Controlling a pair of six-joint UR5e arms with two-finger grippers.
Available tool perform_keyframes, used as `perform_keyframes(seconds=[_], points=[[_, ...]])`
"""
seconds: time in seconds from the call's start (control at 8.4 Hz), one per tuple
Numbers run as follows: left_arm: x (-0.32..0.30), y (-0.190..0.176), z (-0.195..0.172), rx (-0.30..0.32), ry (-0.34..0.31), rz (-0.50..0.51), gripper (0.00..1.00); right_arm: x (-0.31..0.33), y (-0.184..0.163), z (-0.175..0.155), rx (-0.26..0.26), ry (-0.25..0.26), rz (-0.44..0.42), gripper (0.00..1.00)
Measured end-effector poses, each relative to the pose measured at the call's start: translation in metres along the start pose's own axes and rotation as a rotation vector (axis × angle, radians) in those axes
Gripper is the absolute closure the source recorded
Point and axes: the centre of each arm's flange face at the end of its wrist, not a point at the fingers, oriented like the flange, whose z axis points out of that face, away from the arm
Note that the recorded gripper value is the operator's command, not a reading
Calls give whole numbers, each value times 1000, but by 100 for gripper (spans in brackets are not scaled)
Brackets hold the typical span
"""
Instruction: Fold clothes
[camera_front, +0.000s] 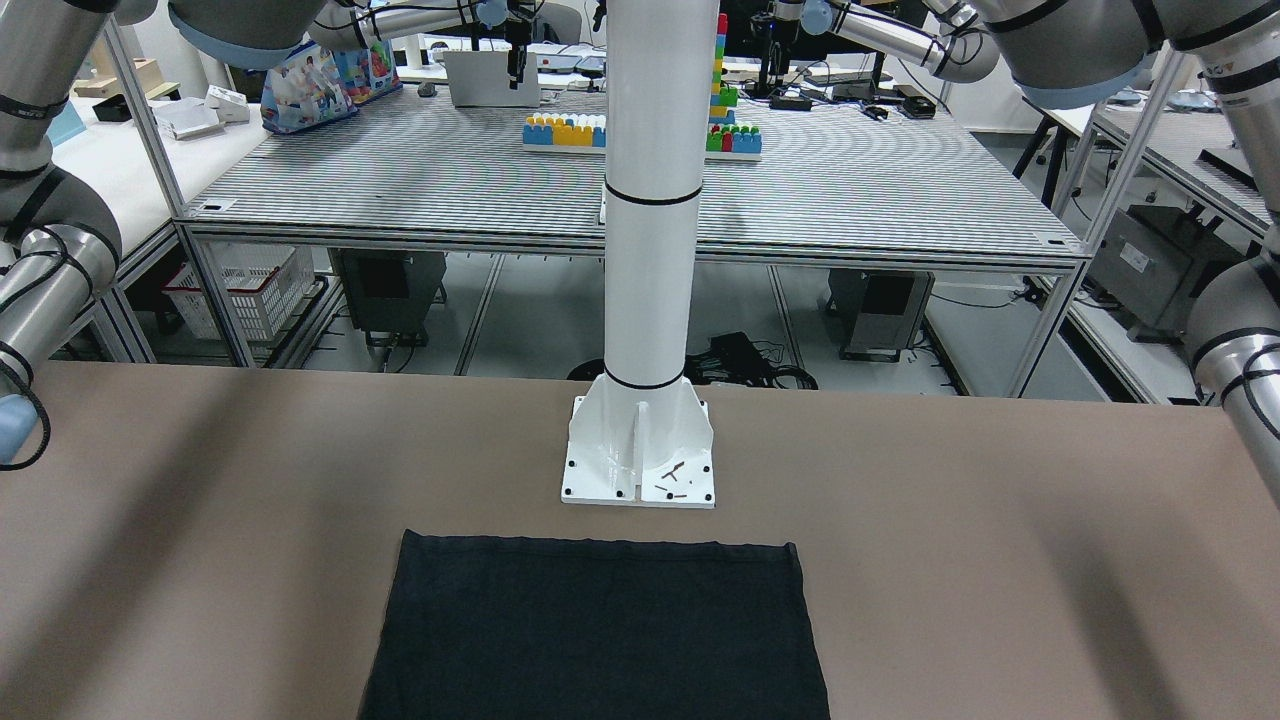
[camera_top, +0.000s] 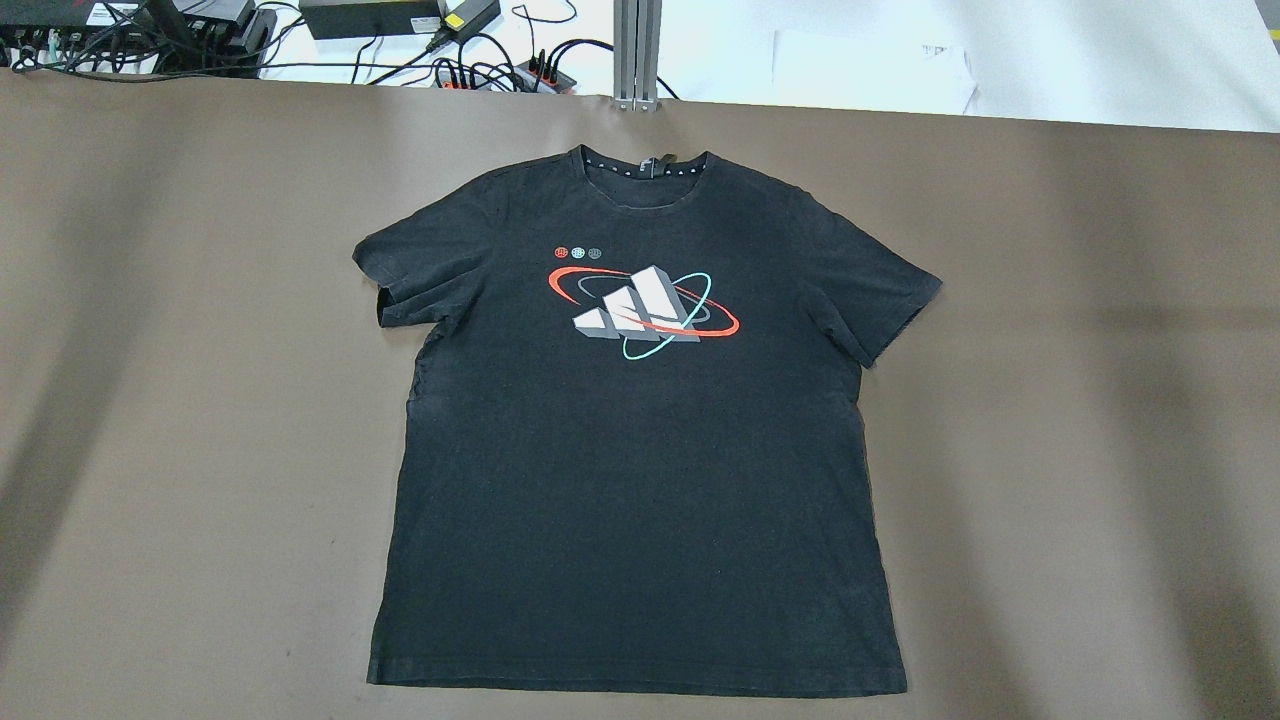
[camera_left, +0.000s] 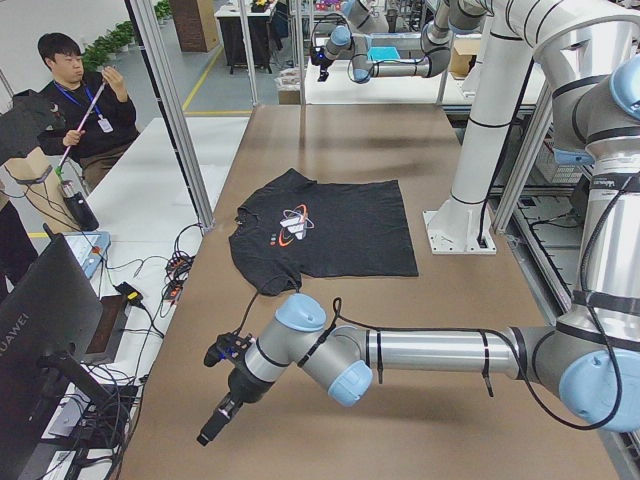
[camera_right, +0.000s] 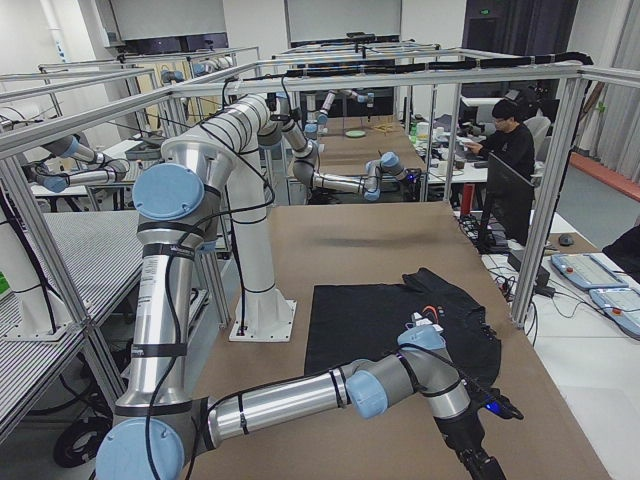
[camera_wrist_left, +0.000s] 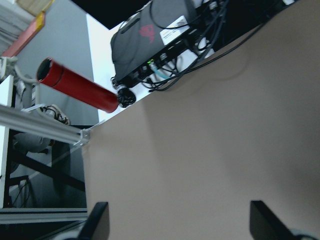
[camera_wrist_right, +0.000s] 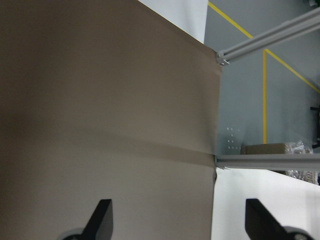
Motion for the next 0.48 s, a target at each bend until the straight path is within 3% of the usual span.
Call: perform_keyframes(seconds=[0.24, 0.48], points=[[37, -46, 23, 0, 93, 25, 0, -62, -31, 11, 14, -59, 18, 6], [83, -93, 37, -6, 212, -12, 0, -124, -56, 33, 31, -117, 56, 6]])
